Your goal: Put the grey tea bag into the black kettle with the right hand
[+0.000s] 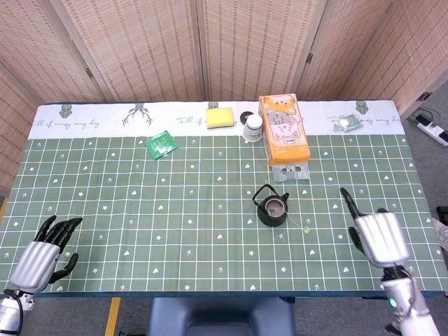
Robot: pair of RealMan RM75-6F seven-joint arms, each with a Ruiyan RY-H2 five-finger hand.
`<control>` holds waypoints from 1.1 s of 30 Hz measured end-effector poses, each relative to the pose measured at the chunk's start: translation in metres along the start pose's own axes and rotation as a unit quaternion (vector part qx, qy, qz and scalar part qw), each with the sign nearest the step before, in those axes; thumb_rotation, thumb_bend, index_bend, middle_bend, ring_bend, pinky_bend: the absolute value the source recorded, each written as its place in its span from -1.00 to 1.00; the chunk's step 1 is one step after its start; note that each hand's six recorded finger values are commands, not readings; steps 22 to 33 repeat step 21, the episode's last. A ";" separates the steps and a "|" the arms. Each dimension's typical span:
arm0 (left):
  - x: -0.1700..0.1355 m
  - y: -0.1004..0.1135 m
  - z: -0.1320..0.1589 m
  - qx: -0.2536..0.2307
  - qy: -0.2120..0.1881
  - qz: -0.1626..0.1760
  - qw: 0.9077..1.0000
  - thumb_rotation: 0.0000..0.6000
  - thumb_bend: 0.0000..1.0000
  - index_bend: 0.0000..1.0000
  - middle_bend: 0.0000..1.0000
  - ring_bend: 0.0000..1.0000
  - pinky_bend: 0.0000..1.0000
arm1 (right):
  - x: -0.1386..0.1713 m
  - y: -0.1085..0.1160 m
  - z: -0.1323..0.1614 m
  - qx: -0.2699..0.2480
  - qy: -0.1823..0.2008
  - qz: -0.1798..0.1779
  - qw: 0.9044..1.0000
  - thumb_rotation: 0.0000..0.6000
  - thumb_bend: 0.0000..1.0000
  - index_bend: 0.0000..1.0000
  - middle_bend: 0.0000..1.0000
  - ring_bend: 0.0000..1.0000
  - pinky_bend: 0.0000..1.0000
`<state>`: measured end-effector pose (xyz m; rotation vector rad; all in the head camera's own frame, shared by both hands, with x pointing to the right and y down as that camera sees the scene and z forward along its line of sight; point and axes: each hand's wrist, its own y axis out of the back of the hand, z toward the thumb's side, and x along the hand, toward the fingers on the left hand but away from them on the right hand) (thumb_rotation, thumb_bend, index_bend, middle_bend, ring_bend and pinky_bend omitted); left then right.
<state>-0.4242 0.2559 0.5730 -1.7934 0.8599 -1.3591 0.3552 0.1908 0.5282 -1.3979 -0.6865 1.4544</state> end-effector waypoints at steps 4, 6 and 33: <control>0.000 -0.008 0.006 0.000 -0.006 -0.012 1.000 1.00 -0.08 -1.00 -0.81 -0.76 -1.00 | 0.039 -0.032 -0.035 0.027 -0.038 -0.026 0.999 1.00 -0.14 -0.94 -0.07 0.28 -0.21; 0.000 -0.011 0.006 0.002 -0.004 -0.017 1.000 1.00 -0.08 -1.00 -0.81 -0.76 -1.00 | 0.051 -0.045 -0.044 0.021 -0.048 -0.026 0.998 1.00 -0.14 -0.96 -0.21 0.09 -0.37; -0.004 -0.011 0.010 0.005 -0.009 -0.012 1.000 1.00 -0.08 -1.00 -0.81 -0.76 -1.00 | 0.074 -0.068 -0.046 -0.042 -0.050 -0.007 0.998 1.00 -0.14 -1.00 -1.00 -0.79 -1.00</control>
